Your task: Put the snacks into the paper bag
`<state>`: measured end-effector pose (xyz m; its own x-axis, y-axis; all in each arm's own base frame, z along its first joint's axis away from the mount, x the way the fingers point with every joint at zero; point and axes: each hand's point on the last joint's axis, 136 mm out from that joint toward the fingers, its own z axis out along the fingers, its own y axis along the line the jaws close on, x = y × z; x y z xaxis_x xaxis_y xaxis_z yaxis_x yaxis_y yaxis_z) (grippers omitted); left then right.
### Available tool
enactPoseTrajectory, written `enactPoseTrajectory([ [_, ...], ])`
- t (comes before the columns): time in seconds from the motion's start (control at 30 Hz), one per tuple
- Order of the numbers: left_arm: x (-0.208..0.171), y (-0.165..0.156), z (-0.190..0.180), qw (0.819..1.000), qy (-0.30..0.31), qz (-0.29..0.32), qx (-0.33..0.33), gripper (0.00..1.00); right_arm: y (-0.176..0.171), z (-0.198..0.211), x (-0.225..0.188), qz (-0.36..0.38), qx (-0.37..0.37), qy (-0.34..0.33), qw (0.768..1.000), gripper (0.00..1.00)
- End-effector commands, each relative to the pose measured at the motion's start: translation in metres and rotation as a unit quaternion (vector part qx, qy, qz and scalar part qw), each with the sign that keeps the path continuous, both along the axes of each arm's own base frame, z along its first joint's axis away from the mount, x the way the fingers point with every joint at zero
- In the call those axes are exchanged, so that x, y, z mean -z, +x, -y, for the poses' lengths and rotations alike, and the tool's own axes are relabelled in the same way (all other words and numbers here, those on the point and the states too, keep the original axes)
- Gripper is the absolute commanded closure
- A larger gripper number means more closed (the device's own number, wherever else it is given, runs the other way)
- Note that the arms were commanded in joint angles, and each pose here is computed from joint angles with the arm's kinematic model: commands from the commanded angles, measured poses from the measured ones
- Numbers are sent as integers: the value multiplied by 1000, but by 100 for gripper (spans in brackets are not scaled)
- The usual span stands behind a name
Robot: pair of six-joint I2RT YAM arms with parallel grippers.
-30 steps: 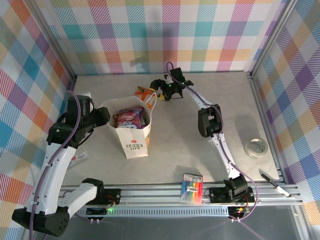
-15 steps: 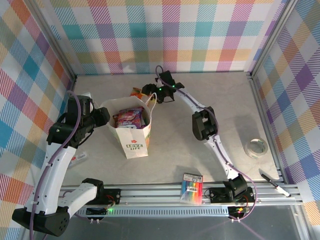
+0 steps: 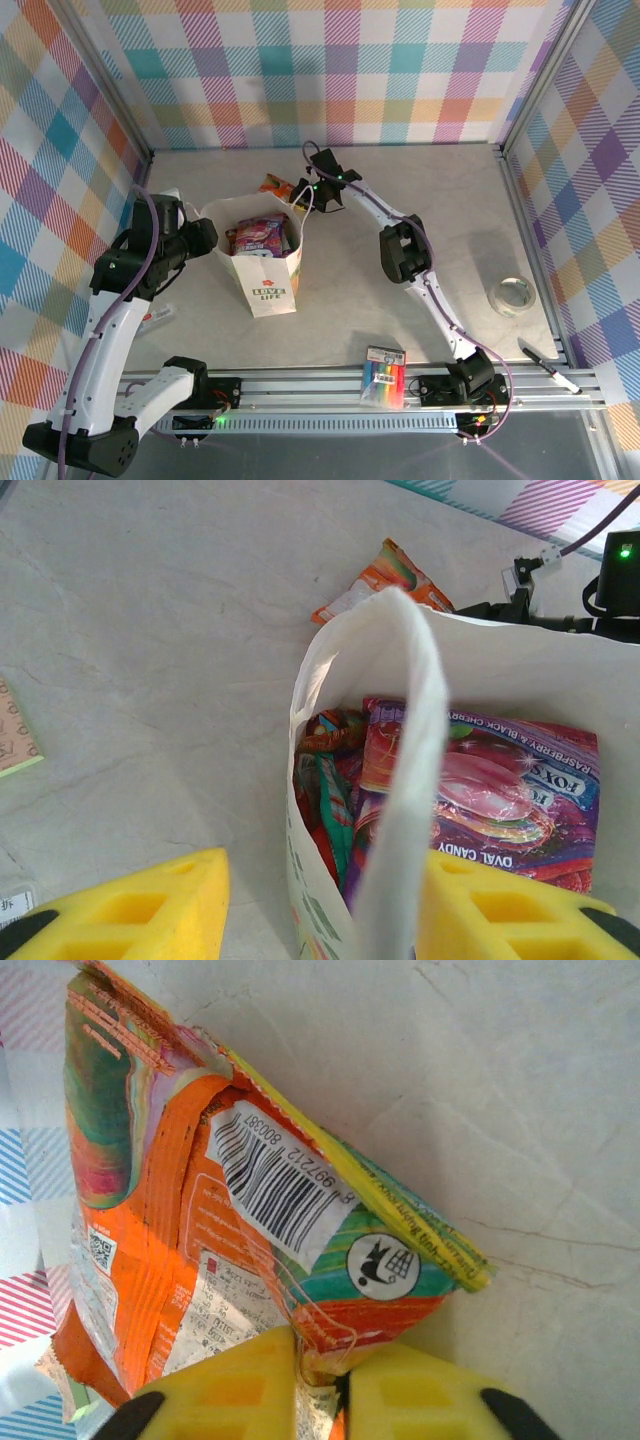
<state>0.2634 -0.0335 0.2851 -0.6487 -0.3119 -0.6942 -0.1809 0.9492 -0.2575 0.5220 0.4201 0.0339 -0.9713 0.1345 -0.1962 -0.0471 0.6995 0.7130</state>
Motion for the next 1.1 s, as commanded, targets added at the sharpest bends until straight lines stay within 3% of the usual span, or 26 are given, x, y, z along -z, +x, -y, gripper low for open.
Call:
enactPoseTrajectory([
  [0.0, -11, -6, -9, 1000, 3, 10, -19, 51, -23, 6, 16, -36, -9, -38, 999, 88],
  [0.2, -14, -7, -8, 1000, -2, 13, -17, 51, -13, 30, -22, 7, 7, -57, 998, 100],
  [0.53, -23, -5, 15, 998, -43, 22, 34, 49, -13, 76, -81, 67, 31, -95, 993, 100],
  [0.73, -21, -8, 33, 994, -66, -5, 81, 47, -24, 94, -111, 96, 39, -109, 989, 100],
  [1.07, -28, -14, 24, 996, -58, 3, 61, 46, -42, 123, -162, 152, 50, -139, 977, 100],
])
